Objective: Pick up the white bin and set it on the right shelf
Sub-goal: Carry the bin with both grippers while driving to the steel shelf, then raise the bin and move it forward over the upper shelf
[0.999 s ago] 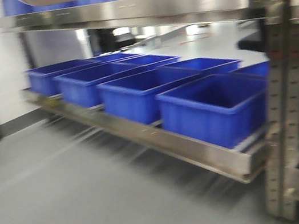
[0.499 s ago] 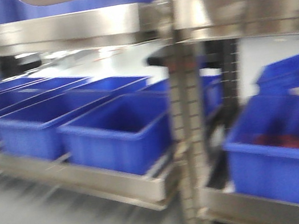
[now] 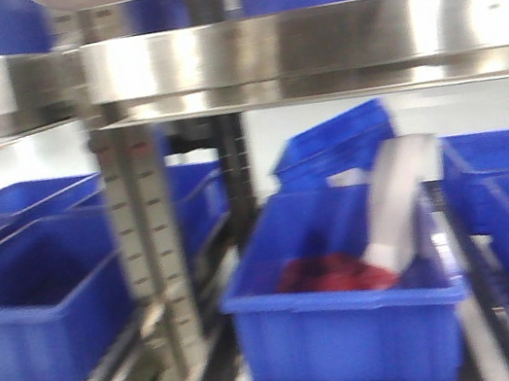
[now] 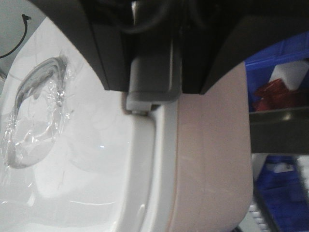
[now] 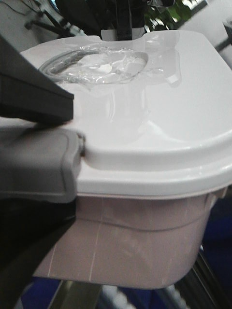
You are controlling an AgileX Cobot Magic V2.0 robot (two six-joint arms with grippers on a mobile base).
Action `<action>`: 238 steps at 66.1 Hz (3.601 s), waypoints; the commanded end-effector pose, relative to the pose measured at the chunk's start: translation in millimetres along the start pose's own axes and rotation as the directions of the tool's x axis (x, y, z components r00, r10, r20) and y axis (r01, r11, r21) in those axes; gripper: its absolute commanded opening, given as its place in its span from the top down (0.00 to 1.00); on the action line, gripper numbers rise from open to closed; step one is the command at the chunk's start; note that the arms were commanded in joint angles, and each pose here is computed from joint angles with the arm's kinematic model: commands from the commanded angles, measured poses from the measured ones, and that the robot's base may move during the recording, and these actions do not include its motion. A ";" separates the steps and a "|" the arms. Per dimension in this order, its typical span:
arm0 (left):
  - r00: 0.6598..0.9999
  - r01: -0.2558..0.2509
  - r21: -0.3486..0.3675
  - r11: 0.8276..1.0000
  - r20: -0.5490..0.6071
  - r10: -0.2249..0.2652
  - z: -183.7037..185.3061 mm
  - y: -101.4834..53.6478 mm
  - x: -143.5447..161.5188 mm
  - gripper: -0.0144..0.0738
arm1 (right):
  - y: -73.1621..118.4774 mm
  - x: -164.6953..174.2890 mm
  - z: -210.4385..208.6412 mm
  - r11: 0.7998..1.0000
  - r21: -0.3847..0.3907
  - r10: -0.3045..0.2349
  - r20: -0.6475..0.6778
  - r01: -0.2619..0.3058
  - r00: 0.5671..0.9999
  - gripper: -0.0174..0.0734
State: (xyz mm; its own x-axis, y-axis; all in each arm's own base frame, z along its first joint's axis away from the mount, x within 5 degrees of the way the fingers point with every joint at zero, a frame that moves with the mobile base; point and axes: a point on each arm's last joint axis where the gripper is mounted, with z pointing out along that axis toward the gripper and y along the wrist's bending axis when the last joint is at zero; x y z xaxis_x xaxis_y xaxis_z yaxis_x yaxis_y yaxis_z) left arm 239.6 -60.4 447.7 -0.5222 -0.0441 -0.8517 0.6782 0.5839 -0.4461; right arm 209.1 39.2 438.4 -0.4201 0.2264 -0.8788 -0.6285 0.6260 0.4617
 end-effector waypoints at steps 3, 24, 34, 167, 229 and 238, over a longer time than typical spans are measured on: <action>0.999 -0.044 0.201 0.979 -0.016 0.048 -7.2 -36.7 -2.0 0.97 | 47.6 -8.8 -10.7 0.951 -0.309 0.005 0.035 0.007 0.999 0.73; 0.999 -0.044 0.201 0.979 -0.016 0.048 -7.2 -36.7 -2.0 0.97 | 47.6 -8.8 -10.7 0.951 -0.309 0.005 0.035 0.007 0.999 0.73; 0.999 -0.044 0.201 0.979 -0.016 0.048 -7.2 -36.7 -2.0 0.97 | 47.6 -8.8 -10.7 0.951 -0.309 0.005 0.035 0.007 0.999 0.73; 0.999 -0.044 0.201 0.979 -0.016 0.048 -7.2 -36.7 -2.0 0.97 | 47.5 -8.8 -10.7 0.951 -0.308 0.005 0.036 0.007 0.999 0.73; 0.995 -0.008 0.101 0.995 0.099 -0.002 12.0 3.2 -56.8 0.97 | 40.6 -77.4 32.8 0.882 -0.469 0.066 0.043 -0.038 0.997 0.73; 0.995 0.030 0.057 0.998 0.091 -0.035 21.0 26.4 -55.8 0.97 | 33.9 -76.0 67.6 0.857 -0.507 0.104 -0.010 -0.095 0.995 0.73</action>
State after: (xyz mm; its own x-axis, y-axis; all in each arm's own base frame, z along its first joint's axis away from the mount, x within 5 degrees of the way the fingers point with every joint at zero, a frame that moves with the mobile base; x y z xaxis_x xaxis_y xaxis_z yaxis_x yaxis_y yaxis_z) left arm 309.4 -46.5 457.7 -0.5477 -0.1283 -0.8268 0.6127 0.6114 -0.5008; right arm 297.8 56.1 483.5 -0.4145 0.3194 -0.8522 -0.6884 0.5024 0.5232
